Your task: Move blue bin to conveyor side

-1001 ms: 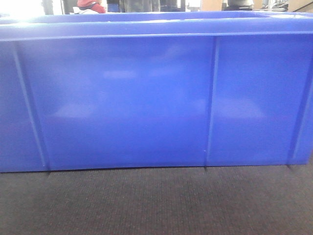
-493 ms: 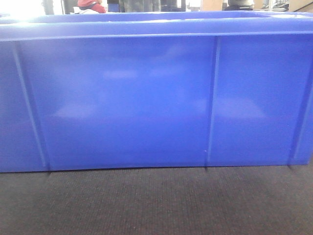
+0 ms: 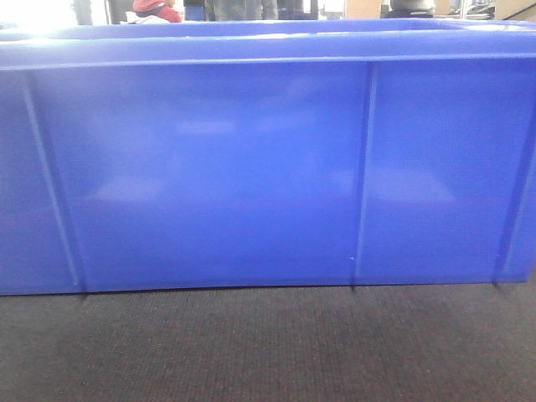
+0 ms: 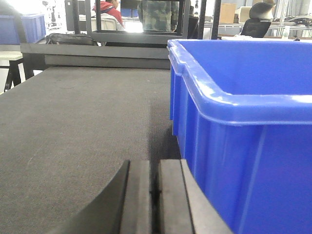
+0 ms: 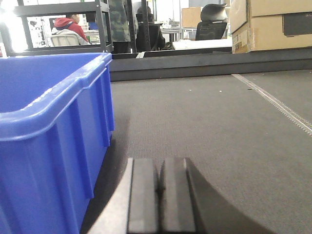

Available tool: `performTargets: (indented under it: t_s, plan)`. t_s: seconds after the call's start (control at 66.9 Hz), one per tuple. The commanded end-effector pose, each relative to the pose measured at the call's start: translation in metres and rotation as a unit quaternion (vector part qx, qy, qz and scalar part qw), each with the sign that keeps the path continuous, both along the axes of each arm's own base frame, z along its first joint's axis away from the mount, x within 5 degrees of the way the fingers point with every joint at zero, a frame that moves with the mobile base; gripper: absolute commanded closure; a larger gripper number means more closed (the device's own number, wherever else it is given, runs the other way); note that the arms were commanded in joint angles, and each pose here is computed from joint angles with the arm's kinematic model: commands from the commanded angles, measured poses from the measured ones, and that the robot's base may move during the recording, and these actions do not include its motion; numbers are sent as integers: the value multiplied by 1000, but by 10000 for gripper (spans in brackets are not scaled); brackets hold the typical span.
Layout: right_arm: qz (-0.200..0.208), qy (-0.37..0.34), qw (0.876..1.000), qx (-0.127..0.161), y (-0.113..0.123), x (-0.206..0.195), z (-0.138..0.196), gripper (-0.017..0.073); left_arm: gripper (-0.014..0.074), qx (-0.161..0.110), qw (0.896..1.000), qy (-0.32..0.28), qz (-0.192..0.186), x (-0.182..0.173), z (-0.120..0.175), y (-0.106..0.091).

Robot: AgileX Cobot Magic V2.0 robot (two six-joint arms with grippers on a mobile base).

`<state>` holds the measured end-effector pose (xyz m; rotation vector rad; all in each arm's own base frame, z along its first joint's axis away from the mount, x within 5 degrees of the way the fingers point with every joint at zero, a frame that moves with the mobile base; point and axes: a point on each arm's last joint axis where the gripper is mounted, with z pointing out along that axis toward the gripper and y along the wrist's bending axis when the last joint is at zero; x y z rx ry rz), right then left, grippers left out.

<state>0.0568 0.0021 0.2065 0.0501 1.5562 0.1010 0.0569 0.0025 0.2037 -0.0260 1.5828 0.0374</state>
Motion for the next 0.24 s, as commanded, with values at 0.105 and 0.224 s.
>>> performTargets:
  t_s: [0.105, 0.224]
  plan:
    - [-4, -15, 1000, -1, -1, 0, 3, 629, 610, -1, 1000, -13, 1, 0, 3, 0]
    - [-4, -15, 1000, -1, -1, 0, 3, 629, 610, -1, 1000, -13, 1, 0, 3, 0]
